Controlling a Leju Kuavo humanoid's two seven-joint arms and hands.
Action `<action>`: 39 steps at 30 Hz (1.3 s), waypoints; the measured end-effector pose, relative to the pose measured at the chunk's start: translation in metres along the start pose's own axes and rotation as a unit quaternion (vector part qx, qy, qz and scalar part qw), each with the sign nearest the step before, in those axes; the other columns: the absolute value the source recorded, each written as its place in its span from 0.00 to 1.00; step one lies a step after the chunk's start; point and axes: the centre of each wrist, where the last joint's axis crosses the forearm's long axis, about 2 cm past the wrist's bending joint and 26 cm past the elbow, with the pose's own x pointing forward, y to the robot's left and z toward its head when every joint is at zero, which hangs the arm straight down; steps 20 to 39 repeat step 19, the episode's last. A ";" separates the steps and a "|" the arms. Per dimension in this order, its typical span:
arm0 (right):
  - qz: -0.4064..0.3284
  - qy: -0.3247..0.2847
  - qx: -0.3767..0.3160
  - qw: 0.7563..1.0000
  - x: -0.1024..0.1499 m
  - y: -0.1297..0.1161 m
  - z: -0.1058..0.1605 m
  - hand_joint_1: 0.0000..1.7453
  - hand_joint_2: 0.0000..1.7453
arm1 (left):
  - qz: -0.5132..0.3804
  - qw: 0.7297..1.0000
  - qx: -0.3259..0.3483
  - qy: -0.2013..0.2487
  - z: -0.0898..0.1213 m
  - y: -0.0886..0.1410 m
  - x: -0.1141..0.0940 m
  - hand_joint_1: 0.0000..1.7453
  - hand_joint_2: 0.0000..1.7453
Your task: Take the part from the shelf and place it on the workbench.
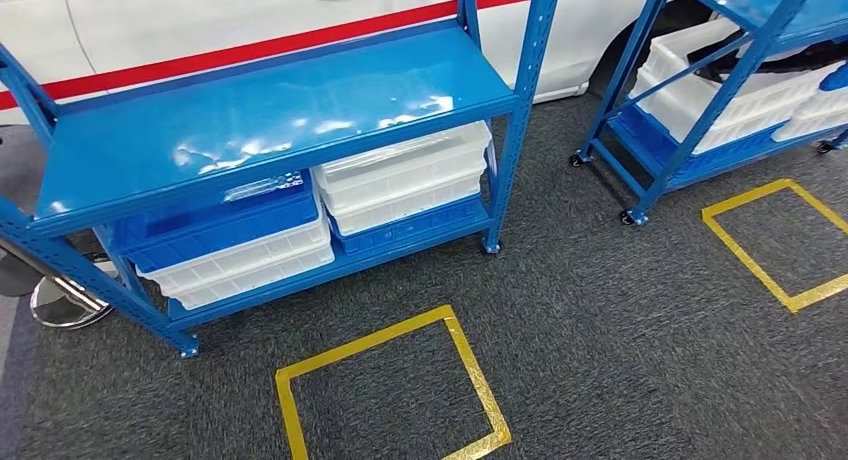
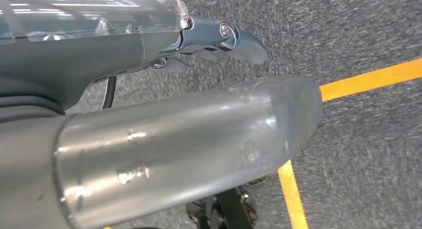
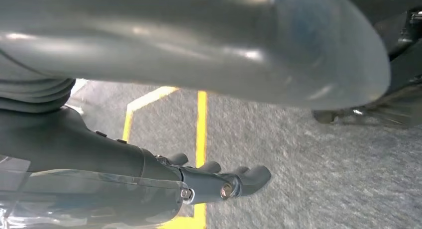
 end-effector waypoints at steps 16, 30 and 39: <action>-0.002 0.002 -0.009 1.000 -0.001 -0.012 -0.001 0.00 0.00 | 0.000 1.000 0.000 -0.005 0.000 0.001 -0.001 0.00 0.00; -0.002 -0.001 -0.009 1.000 0.003 -0.012 -0.001 0.00 0.00 | 0.001 1.000 0.002 -0.001 0.002 0.002 -0.005 0.00 0.00; -0.002 -0.001 -0.009 1.000 0.003 -0.012 -0.001 0.00 0.00 | 0.001 1.000 0.002 -0.001 0.002 0.002 -0.005 0.00 0.00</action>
